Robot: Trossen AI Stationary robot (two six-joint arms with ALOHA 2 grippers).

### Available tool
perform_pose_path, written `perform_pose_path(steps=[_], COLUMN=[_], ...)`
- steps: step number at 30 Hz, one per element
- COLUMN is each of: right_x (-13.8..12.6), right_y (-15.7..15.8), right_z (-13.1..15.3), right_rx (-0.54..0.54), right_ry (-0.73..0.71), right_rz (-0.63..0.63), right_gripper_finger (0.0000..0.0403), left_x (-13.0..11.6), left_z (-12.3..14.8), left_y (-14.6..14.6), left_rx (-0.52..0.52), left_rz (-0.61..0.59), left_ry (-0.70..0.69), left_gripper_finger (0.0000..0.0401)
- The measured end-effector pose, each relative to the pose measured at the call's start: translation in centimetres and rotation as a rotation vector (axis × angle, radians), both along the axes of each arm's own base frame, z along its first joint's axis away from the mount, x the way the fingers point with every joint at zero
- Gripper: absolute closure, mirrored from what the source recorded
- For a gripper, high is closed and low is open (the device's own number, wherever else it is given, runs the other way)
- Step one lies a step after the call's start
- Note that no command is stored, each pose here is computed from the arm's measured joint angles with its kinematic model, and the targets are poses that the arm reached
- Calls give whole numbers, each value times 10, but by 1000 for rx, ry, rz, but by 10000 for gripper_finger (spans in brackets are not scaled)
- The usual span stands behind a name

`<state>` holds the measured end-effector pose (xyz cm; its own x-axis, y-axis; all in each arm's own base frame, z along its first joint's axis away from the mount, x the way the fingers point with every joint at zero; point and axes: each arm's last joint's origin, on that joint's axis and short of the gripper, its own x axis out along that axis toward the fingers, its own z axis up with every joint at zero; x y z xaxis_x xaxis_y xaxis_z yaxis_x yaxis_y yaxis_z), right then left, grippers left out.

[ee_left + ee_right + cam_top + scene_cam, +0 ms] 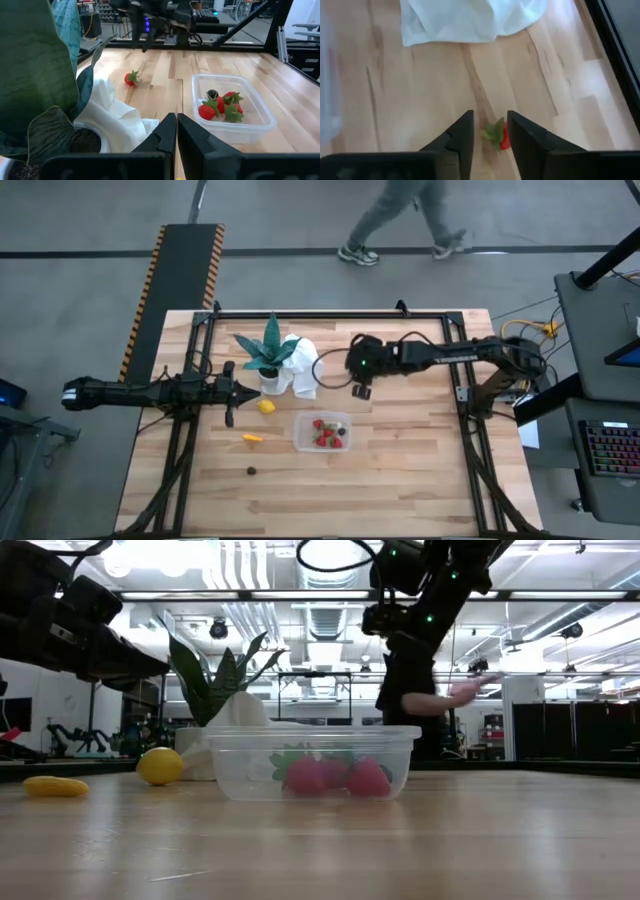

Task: Pick and placing Produce into tupperware
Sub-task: Put the strawberry into the bin

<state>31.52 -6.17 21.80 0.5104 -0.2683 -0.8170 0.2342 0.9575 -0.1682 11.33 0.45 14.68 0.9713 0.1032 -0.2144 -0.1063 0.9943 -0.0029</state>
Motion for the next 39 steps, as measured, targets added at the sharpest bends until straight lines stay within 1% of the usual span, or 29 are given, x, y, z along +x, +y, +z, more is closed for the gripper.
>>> perform_pose_path(steps=[7, 12, 22, 34, 39], right_x=[-1, 1, -9, -11, -12], right_y=[-20, -24, -28, -27, -26], right_z=[-18, -24, -38, -48, -51], right_rx=[10, 9, 18, 37, 47], right_ry=[68, 91, 137, 104, 89], right_rz=[-9, -6, -17, -15, -35], right_gripper_finger=[234, 213, 221, 226, 227], left_x=[0, 0, 0, 0, 0], left_z=[-1, -1, -1, -1, -1], left_y=[0, 0, 0, 0, 0], left_rx=[0, -2, -25, -24, -24], left_rz=[0, 1, 6, 6, 6], left_ry=[8, 14, 11, 9, 9], left_gripper_finger=[401, 401, 401, 401, 401])
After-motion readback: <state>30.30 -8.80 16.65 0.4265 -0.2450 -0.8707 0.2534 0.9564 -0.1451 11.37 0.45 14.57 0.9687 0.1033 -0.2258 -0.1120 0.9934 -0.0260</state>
